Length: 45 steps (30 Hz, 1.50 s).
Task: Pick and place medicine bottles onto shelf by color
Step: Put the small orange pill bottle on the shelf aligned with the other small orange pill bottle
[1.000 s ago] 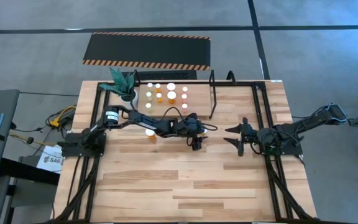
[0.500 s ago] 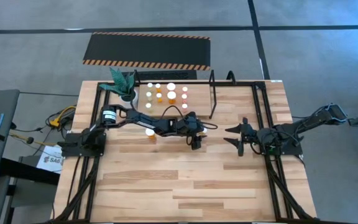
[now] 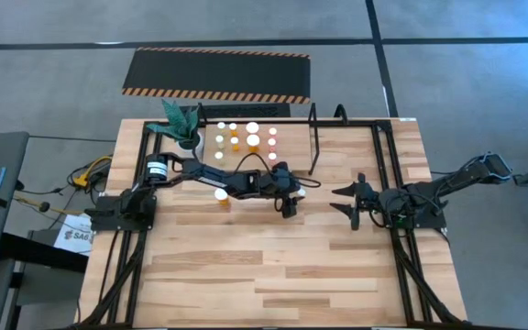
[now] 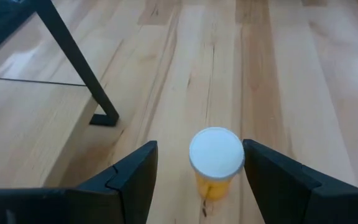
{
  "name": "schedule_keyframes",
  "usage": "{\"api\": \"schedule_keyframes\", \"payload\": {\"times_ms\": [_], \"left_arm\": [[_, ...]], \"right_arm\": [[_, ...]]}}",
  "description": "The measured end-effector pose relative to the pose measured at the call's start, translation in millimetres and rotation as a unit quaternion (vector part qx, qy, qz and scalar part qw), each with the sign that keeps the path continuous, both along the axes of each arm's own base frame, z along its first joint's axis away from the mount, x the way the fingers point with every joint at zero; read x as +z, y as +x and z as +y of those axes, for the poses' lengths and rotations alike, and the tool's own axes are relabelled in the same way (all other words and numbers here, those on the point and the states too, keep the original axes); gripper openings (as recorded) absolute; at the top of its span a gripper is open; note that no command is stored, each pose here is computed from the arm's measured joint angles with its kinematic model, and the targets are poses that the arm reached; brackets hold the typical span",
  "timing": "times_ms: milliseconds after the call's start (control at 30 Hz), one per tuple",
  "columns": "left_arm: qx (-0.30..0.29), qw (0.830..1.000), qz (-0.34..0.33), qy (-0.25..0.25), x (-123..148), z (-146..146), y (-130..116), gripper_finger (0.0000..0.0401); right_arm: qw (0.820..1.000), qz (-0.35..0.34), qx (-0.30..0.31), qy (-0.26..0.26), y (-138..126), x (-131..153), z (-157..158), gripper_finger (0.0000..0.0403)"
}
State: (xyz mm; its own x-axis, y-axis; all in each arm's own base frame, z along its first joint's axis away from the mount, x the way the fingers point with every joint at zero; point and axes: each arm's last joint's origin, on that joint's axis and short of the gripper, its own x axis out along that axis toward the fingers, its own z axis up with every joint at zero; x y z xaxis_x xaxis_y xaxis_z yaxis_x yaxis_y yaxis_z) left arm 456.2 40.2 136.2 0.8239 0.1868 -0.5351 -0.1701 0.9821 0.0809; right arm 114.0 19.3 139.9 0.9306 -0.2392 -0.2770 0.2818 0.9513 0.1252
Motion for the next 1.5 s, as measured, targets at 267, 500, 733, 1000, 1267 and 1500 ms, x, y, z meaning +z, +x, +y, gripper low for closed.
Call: {"api": "schedule_keyframes", "payload": {"times_ms": [267,500,733,1000,1267,1500], "left_arm": [[-0.004,1.0,0.001,0.004,0,-1,0,0.021],[-0.01,1.0,0.009,0.002,-1,-1,-1,0.013],[-0.016,1.0,0.008,-0.003,-1,-2,-1,0.0082],[-0.011,1.0,-0.001,-0.018,6,-2,-2,0.0113],[0.0,0.999,0.04,-0.008,39,-2,-18,0.011],[0.027,0.998,0.053,-0.01,52,8,-46,0.0111]], "right_arm": [[1.0,0.0,0.0,0.0,0,0,0,0.024],[1.0,0.0,0.0,0.0,0,0,0,0.024],[1.0,0.0,0.0,0.0,0,0,0,0.024],[1.0,0.0,0.0,0.0,0,0,0,0.024],[1.0,0.0,0.0,0.0,0,0,0,0.024],[1.0,0.0,0.0,0.0,0,0,0,0.024]]}}
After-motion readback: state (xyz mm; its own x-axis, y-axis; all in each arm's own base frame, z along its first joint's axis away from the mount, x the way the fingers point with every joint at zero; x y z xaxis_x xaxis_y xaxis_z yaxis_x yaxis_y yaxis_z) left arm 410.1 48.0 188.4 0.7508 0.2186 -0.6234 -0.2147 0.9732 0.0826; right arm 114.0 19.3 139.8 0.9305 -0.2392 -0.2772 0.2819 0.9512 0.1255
